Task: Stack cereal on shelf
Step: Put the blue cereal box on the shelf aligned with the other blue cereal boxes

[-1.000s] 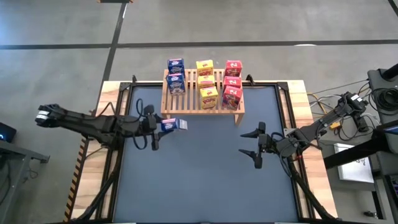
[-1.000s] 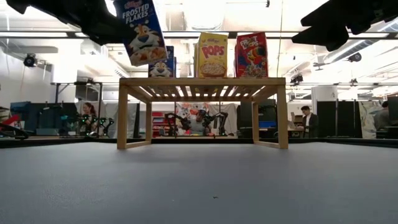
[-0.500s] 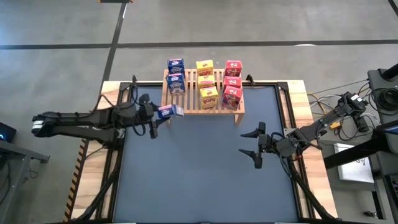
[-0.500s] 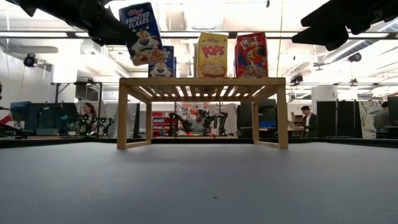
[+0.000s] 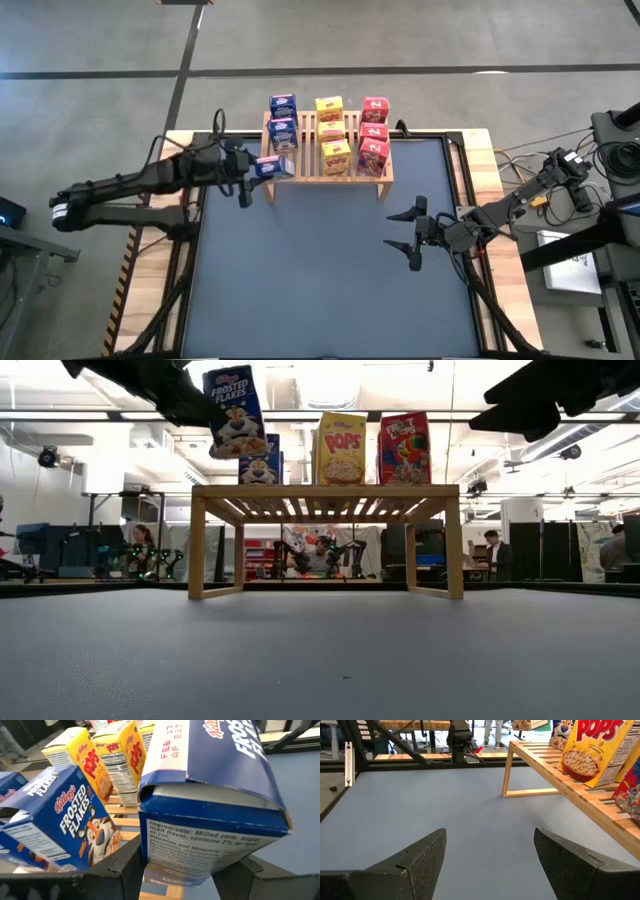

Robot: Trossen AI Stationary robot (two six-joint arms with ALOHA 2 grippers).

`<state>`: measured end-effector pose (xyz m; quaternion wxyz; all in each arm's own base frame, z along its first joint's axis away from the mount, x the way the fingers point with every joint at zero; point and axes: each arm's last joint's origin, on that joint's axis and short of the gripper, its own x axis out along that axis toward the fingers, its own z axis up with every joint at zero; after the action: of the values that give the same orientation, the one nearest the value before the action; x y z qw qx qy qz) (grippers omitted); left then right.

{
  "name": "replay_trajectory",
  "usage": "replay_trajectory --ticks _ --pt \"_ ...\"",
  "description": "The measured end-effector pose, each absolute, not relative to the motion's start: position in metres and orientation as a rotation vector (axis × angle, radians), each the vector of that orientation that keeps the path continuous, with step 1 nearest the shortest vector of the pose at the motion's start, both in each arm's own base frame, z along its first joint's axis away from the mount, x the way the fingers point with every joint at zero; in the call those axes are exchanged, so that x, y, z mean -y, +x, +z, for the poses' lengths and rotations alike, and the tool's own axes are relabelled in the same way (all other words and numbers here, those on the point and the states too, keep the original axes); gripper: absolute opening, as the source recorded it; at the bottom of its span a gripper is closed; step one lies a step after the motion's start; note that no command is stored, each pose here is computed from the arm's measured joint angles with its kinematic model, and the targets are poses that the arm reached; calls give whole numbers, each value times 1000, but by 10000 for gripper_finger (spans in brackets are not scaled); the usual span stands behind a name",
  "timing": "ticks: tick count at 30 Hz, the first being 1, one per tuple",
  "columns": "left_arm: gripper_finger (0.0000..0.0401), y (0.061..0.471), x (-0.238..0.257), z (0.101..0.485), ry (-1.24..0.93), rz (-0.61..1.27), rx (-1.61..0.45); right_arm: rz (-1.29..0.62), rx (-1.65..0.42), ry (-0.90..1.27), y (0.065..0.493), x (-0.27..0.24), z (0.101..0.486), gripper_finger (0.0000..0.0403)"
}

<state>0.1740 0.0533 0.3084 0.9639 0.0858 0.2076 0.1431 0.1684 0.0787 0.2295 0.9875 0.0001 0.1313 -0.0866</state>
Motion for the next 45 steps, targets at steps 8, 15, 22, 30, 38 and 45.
replay_trajectory --ticks 8,15,22,30,38,45 --pt "178 175 -88 302 78 241 -425 -174 -270 -10 168 -78 227 290" --pt "178 176 -111 296 14 215 -427 -174 -273 -12 168 -78 226 290" --pt "178 181 -120 285 -42 171 -464 -174 -277 -16 167 -78 225 290" --pt "186 183 -124 281 -51 181 -477 -174 -278 -16 167 -78 224 290" --pt "228 180 -125 279 -70 196 -510 -174 -278 -16 167 -78 224 290" --pt "244 168 -119 282 -37 250 -557 -175 -278 -8 167 -78 224 290"
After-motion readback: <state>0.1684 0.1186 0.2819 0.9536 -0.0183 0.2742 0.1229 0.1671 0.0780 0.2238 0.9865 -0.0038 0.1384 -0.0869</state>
